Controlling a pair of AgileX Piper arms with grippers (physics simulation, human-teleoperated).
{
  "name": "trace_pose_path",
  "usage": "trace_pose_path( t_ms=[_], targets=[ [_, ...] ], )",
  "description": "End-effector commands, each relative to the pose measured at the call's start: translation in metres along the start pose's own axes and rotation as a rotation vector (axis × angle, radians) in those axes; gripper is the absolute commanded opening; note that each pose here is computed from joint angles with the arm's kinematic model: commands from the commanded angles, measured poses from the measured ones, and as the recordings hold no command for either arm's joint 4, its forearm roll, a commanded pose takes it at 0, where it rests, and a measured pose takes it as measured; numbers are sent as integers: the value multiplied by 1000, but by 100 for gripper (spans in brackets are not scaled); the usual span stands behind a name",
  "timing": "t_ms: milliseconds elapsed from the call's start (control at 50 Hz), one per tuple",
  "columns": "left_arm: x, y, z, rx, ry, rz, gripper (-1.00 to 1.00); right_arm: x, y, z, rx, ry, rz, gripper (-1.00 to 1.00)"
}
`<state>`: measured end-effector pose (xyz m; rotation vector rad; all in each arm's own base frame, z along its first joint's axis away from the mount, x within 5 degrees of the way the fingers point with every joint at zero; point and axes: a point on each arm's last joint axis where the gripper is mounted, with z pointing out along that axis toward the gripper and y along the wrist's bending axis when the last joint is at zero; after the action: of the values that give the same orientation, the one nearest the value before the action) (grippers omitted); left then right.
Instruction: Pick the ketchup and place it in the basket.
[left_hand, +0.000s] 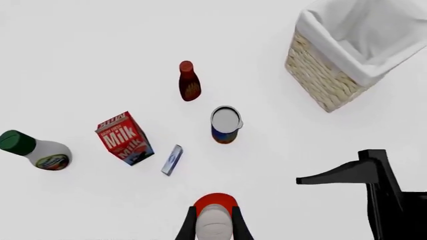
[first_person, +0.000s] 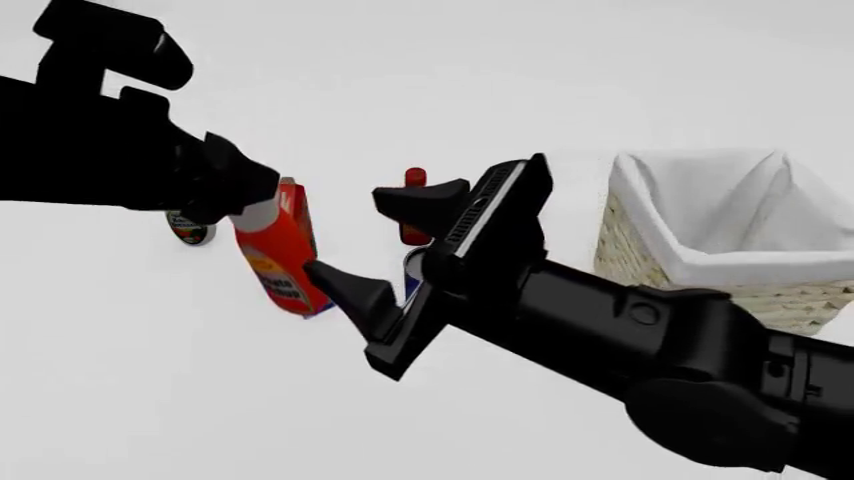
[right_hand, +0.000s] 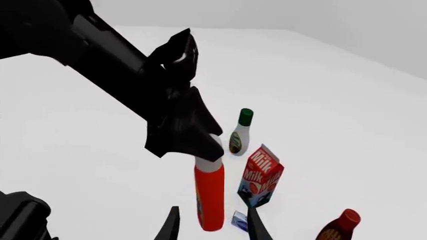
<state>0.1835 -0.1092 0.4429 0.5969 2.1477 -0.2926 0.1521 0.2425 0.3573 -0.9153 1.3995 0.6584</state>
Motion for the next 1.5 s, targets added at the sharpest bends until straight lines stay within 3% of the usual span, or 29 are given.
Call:
trace_pose_path(
  t_ms=[20, 40, 100, 180, 1500],
  targets=[
    [2, -5, -10, 19, -5, 14, -100, 4, 2, 5, -7, 6, 14, 100],
    [3, -9, -7, 36, 12, -12, -100, 5, 3, 6, -9, 9, 13, 100],
    [4, -4, -11, 16, -2, 11, -100, 6, 3, 7, -10, 10, 13, 100],
    [5, -11, -11, 44, 10, -17, -100, 6, 5, 7, -16, 9, 18, 100],
    [3, -33, -44, 147, -5, 30, -100, 29, 26, 40, -72, 52, 62, 100]
  ],
)
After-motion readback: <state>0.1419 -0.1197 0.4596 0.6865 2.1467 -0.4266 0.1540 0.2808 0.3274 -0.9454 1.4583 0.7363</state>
